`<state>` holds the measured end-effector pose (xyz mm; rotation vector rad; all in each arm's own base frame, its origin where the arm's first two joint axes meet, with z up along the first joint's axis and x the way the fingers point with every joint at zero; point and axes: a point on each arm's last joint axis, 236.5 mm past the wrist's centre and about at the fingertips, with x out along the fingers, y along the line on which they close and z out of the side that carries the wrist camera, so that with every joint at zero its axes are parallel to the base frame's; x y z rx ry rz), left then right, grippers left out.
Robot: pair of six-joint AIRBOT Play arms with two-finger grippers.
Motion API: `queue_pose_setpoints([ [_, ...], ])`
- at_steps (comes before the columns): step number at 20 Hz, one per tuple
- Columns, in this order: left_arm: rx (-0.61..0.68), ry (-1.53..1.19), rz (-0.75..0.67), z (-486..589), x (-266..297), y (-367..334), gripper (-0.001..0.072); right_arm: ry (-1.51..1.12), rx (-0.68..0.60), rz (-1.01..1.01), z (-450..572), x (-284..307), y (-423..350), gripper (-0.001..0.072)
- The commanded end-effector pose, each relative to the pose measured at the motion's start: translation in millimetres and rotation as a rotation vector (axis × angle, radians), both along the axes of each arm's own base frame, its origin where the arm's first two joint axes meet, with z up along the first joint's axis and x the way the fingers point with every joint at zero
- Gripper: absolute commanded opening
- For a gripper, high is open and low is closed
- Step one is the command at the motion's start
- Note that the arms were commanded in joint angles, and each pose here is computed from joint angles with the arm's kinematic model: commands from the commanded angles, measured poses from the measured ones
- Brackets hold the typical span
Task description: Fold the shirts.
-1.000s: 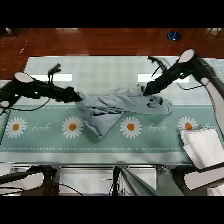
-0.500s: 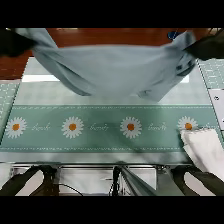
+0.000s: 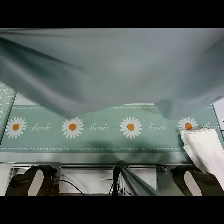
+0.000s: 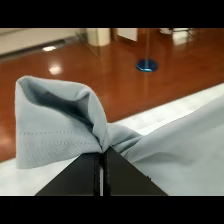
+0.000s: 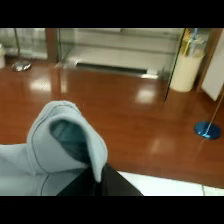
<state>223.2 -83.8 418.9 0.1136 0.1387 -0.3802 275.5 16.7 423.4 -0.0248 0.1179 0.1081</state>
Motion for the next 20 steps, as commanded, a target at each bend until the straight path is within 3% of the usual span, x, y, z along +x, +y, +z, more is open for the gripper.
queue_pose_setpoints([
  [1,0.048,-0.092,0.074,15,-39,4,0.0025,-0.083,0.034,-0.05,22,-29,-5,0.0031],
  [5,0.034,-0.034,0.088,2,-55,3,0.0026,0.01,0.033,-0.045,0,-39,-2,0.0031],
  [11,-0.178,0.4,0.074,-105,-35,-1,0.0026,0.787,0.069,0.027,-161,-45,4,0.0031],
  [16,-0.321,0.704,0.11,-238,8,10,0.0026,0.956,0.093,0.079,-227,48,4,0.0031],
  [20,-0.517,0.693,0.207,-303,67,25,0.0026,1.064,0.072,0.209,-309,122,54,0.0032],
])
